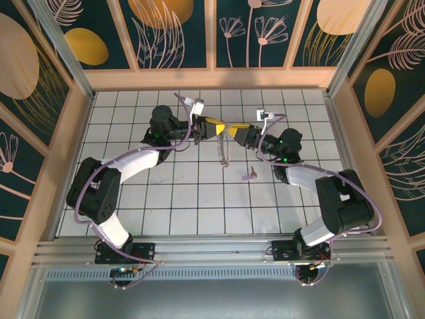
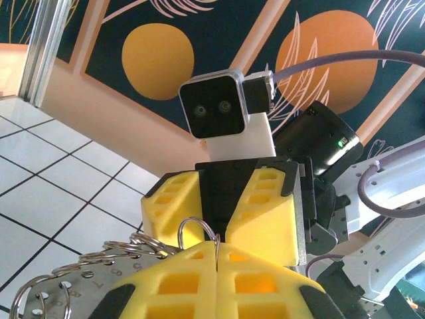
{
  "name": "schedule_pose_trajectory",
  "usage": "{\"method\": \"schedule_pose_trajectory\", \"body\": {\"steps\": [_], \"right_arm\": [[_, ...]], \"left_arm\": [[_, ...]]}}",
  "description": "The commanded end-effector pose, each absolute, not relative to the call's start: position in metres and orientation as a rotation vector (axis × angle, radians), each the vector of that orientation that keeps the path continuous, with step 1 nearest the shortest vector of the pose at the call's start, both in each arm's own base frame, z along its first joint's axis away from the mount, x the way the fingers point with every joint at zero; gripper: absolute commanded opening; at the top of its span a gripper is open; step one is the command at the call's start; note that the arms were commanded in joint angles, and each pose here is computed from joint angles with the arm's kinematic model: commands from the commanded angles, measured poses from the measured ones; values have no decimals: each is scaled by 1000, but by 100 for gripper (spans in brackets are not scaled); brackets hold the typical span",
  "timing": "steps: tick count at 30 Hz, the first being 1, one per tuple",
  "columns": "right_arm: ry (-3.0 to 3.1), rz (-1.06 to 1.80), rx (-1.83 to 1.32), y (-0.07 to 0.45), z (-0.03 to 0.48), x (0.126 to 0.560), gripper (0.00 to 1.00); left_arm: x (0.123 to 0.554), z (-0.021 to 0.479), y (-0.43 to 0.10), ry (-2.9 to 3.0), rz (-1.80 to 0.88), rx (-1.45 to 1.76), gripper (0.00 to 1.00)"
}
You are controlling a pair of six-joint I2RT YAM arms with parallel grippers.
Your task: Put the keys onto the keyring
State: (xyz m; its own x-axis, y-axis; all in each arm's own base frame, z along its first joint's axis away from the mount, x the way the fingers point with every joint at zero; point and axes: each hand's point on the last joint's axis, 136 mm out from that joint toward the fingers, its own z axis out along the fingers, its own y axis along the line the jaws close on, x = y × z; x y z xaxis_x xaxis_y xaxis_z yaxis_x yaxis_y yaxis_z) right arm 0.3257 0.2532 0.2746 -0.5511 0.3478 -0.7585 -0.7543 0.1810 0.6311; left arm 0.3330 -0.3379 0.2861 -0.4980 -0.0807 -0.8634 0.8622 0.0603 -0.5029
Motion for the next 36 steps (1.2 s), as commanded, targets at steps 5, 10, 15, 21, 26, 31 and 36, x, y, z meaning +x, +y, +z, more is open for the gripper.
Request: {"method": "schedule_pose_trajectory", "body": {"steps": [5,10,15,21,26,31,36], "right_arm": [[1445,1559,-487,260,301,320,37],[1440,1569,-497,262,302,320,31],[1433,1583,-506,265,303,321,29],[1429,1589,-507,266,303,322,22],[1422,1593,-514,267,304,320,6],[1414,1593,-513,265,306,318,0],[1411,1598,-514,266,306,317,3]], "left_arm": [[323,315,-338,1454,-1550,860,0],[324,315,-339,1451,-1556,858,0],[326,314,-339,1452,-1561,855,0],[326,312,-340,1456,-1565,853,0],[327,311,-340,1458,-1569,850,0],[326,311,-340,1458,-1573,848,0],[326,310,-340,1458,-1573,846,0]]}}
